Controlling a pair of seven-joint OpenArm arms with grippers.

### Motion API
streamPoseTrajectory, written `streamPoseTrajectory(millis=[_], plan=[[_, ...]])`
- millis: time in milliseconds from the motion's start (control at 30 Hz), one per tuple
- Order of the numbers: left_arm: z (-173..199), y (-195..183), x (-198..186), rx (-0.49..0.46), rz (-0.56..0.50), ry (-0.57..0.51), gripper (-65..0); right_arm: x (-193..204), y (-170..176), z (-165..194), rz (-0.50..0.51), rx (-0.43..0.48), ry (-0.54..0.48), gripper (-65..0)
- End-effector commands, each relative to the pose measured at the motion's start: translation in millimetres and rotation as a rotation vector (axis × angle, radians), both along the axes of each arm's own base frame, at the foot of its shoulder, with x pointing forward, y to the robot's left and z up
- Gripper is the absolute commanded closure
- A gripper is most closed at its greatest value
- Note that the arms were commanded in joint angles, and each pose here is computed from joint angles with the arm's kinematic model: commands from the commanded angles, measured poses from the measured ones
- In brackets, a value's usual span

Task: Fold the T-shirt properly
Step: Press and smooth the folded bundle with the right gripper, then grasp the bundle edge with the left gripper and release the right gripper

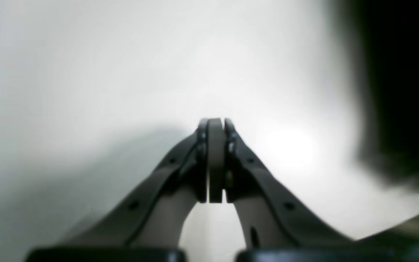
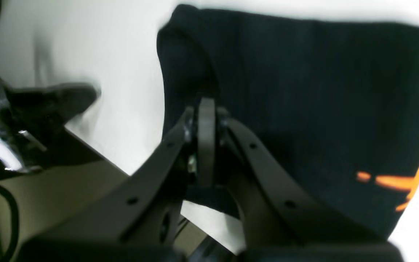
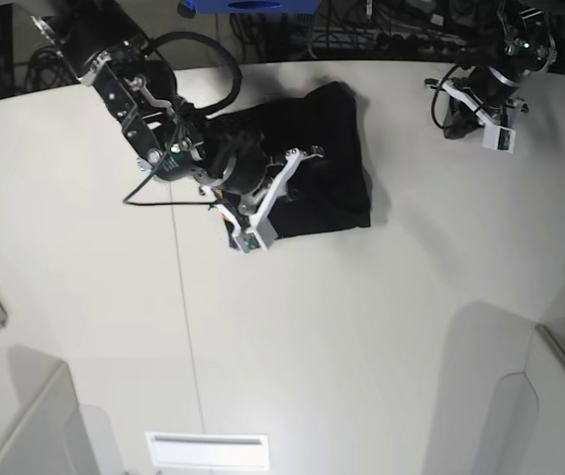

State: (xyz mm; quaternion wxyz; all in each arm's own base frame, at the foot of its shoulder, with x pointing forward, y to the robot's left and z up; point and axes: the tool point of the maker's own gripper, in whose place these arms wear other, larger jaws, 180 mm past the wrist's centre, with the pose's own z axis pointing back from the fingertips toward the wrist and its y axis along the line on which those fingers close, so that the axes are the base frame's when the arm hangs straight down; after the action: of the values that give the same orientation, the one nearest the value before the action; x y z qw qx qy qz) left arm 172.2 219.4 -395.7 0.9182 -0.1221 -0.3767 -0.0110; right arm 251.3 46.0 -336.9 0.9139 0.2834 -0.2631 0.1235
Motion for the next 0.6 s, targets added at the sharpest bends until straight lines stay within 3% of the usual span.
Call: streamPoseTrajectory(millis=[0, 167, 200, 267, 367, 433, 567], plan=[[12, -5, 6, -0.031, -0.012, -0.036, 0.0, 16, -11, 14, -0.041, 0.007, -0.084, 0.0], [29, -26, 24, -0.193, -0.05, -0.031, 0.0, 16, -42, 5, -0.128, -0.012, -0.097, 0.0], [32, -29, 27, -0.215, -0.056, -0.034, -8.4, 16, -45, 3, -0.141, -0.013, -0.091, 0.0], [37, -33, 31, -0.249, -0.061, -0.045, -31.4, 13, -53, -1, -0.164, -0.016, -0.078, 0.0], [44, -48, 41, -0.301, -0.089, -0.072, -55.1, 12, -66, -6, -0.193, -0.034, -0.069, 0.0], [39, -64, 43, -0.34, -0.122, -0.057, -62.5, 13, -72, -6, -0.213, -0.036, -0.066, 0.0], [19, -88, 50, -0.404, -0.157, -0.004, -60.4, 14, -94, -10, -0.277, -0.051, -0.056, 0.0]])
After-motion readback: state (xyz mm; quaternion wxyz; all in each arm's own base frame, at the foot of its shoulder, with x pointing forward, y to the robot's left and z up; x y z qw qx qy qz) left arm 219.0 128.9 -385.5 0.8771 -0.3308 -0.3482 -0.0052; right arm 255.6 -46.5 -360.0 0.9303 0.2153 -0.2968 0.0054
